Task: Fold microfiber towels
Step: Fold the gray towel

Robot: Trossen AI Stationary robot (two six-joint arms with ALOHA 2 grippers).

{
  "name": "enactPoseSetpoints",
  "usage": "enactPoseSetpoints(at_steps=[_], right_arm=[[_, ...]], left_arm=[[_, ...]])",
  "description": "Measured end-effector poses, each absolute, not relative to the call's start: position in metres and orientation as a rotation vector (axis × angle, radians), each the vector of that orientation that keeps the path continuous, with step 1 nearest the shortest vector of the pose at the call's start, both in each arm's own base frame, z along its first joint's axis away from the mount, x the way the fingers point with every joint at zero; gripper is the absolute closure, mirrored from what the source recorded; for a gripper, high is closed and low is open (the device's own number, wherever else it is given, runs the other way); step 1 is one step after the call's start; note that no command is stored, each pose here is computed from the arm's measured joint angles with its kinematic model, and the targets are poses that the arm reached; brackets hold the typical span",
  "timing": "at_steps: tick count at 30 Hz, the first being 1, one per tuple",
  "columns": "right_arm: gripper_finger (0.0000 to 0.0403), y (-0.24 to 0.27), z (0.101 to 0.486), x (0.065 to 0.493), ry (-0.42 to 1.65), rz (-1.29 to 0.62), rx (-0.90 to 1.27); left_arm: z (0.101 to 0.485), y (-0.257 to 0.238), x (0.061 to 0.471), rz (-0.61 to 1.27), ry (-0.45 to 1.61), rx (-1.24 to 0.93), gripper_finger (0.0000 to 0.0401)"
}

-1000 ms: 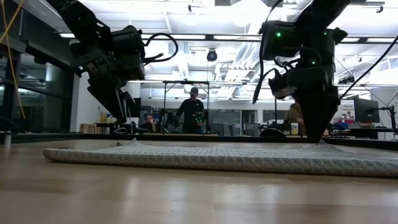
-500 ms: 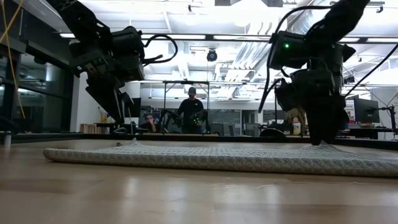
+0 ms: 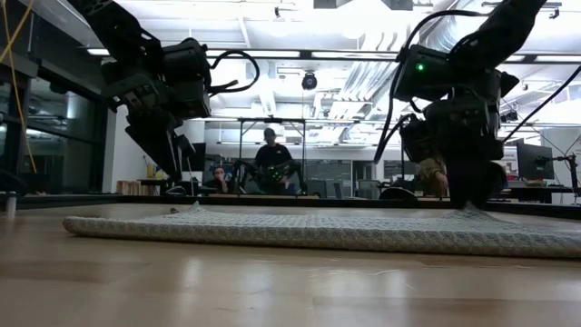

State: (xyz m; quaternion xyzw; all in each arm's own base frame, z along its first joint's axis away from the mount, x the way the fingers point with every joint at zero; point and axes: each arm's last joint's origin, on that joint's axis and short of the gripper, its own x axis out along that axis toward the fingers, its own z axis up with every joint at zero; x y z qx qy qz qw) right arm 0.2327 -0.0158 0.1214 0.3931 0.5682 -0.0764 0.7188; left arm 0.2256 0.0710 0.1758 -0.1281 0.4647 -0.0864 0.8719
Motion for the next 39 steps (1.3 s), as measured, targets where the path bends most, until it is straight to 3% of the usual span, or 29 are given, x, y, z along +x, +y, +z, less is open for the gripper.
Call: enactPoseSetpoints(at_steps=[20, 28, 39], right_arm=[[0.0204, -0.008, 0.123, 0.238, 1.221, -0.107, 0.864], [0.0204, -0.006, 0.123, 0.239, 1.217, -0.112, 0.857], [0.0204, -0.006, 0.123, 0.239, 1.211, -0.104, 0.854]], left_arm=[[0.131, 0.079, 0.249, -0.237, 1.009, -0.256, 0.0318], [0.130, 0.094, 0.249, -0.165, 0.972, -0.317, 0.0318], [0.131, 0.100, 0.245, -0.224, 0.935, -0.429, 0.0318]])
